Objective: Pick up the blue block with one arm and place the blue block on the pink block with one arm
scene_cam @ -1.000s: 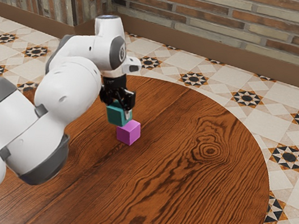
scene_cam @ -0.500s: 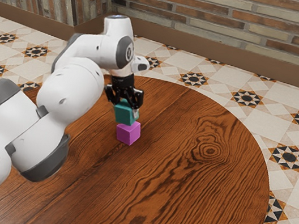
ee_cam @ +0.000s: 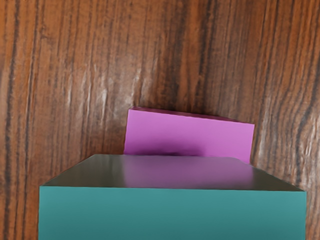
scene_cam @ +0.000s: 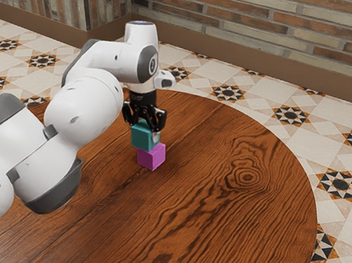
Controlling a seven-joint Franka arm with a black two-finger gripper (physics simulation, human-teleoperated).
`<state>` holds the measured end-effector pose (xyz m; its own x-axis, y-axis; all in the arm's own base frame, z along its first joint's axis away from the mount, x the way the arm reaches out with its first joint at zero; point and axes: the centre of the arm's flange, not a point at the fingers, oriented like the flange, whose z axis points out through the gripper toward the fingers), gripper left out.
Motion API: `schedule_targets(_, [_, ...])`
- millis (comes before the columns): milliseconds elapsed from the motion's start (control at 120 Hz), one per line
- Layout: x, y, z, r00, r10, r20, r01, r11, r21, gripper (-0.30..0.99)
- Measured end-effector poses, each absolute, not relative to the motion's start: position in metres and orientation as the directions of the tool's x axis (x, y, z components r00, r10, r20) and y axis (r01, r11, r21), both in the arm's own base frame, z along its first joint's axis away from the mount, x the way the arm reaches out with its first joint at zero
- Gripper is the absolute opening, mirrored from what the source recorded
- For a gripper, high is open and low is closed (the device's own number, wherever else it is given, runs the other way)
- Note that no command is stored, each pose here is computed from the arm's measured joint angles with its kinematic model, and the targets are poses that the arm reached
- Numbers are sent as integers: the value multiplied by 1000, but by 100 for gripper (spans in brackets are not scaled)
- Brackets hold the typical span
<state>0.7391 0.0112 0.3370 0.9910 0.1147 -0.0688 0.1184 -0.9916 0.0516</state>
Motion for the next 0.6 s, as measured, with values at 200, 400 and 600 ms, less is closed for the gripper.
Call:
schedule_targets(200, [741,8,333,996,66,-67,70,-996,50,35])
schedule_targets(400, [747,-3,340,999,11,-41,13,-999,50,35])
schedule_targets(600, [746,2,337,999,-2,-43,0,-999,55,35])
